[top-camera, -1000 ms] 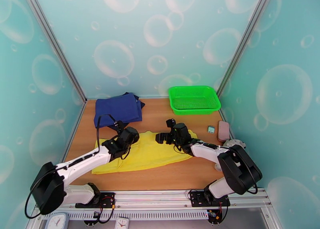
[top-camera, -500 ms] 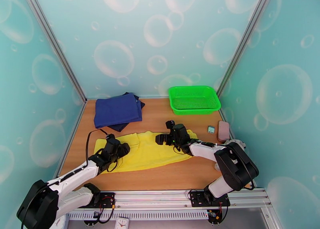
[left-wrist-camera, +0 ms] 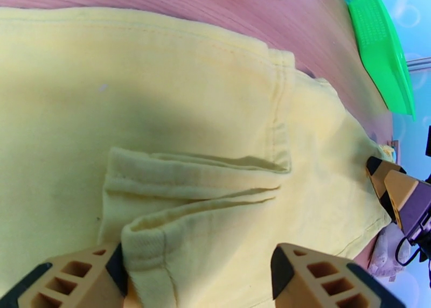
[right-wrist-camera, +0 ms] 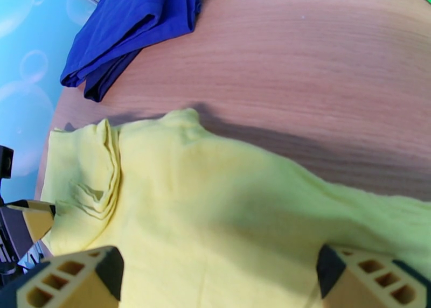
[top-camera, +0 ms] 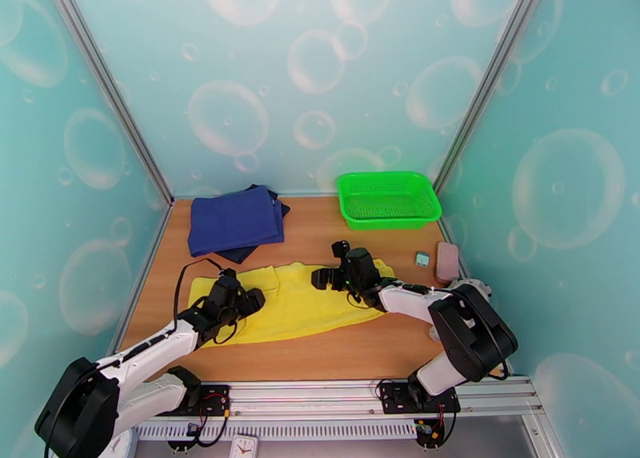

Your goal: Fold and stack the trousers

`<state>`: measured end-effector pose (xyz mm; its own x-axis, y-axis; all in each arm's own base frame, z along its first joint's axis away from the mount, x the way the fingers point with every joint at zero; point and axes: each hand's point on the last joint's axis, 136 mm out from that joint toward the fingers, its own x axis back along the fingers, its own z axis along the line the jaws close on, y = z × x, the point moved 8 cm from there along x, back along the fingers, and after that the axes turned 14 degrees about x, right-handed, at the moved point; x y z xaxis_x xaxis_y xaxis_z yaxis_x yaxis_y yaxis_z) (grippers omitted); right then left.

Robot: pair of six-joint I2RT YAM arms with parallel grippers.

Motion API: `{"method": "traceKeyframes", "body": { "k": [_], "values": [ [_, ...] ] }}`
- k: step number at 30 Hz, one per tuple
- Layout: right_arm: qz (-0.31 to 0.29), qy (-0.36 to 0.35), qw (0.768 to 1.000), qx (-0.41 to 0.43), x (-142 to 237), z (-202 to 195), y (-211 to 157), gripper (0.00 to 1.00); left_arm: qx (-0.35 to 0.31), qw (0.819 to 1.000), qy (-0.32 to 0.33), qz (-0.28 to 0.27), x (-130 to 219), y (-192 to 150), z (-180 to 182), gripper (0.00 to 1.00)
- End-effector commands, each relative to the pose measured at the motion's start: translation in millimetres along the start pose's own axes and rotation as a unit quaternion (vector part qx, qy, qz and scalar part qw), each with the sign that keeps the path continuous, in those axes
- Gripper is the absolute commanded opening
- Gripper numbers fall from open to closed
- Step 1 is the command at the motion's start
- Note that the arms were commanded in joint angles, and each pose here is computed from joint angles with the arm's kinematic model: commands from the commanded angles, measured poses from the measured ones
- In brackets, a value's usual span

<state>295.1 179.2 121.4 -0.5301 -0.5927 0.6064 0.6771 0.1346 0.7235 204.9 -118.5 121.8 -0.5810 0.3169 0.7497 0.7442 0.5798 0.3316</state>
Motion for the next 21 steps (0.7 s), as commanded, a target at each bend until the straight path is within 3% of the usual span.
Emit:
{"method": "traceKeyframes", "body": {
  "k": [1,6,11,21],
  "values": [
    [-0.002,-0.002,1.0,0.011,1,0,3,0.99,-0.006,0.997,0.07,-0.036,12,4,14,0.77],
    [0.001,-0.001,1.0,0.009,0,-1,3,0.99,-0.008,0.998,0.06,-0.007,-4,-4,22,0.77],
    [0.001,-0.002,1.0,0.01,0,-1,3,0.99,-0.022,0.999,-0.007,0.028,-11,-11,10,0.77],
    [-0.004,-0.01,1.0,0.006,3,-6,3,0.99,-0.111,0.983,-0.137,0.057,15,-19,-19,0.77]
  ]
}}
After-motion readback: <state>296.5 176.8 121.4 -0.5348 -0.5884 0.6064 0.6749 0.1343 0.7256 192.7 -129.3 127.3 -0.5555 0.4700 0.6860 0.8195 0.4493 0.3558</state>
